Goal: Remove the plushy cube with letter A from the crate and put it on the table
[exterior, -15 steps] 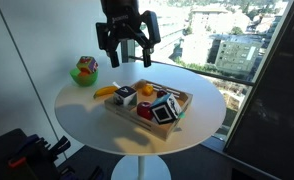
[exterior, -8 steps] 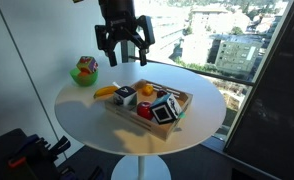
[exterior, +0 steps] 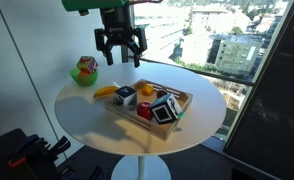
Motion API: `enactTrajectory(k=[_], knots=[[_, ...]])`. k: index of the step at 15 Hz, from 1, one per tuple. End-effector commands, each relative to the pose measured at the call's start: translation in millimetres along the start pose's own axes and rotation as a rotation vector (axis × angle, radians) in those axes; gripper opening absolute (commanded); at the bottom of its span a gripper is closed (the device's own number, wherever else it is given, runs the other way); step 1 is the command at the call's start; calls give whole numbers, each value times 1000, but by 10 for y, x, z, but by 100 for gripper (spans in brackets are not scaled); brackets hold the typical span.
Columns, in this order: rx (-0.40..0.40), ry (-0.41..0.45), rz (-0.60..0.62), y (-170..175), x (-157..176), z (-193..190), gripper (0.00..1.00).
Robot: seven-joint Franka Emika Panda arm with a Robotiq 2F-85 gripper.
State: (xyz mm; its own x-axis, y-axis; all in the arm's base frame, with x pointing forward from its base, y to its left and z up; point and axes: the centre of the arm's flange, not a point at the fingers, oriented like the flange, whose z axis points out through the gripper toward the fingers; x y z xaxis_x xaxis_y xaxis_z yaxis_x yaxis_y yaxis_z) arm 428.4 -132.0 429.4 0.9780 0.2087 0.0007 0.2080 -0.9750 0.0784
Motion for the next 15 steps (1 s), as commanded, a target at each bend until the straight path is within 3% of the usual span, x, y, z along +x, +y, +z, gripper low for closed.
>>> enactTrajectory(k=[1, 7, 15], knots=[[56, 25, -41, -18, 92, 113, 100], [83, -3, 45, -110, 187, 361, 100], [52, 1, 180, -343, 365, 533, 100]])
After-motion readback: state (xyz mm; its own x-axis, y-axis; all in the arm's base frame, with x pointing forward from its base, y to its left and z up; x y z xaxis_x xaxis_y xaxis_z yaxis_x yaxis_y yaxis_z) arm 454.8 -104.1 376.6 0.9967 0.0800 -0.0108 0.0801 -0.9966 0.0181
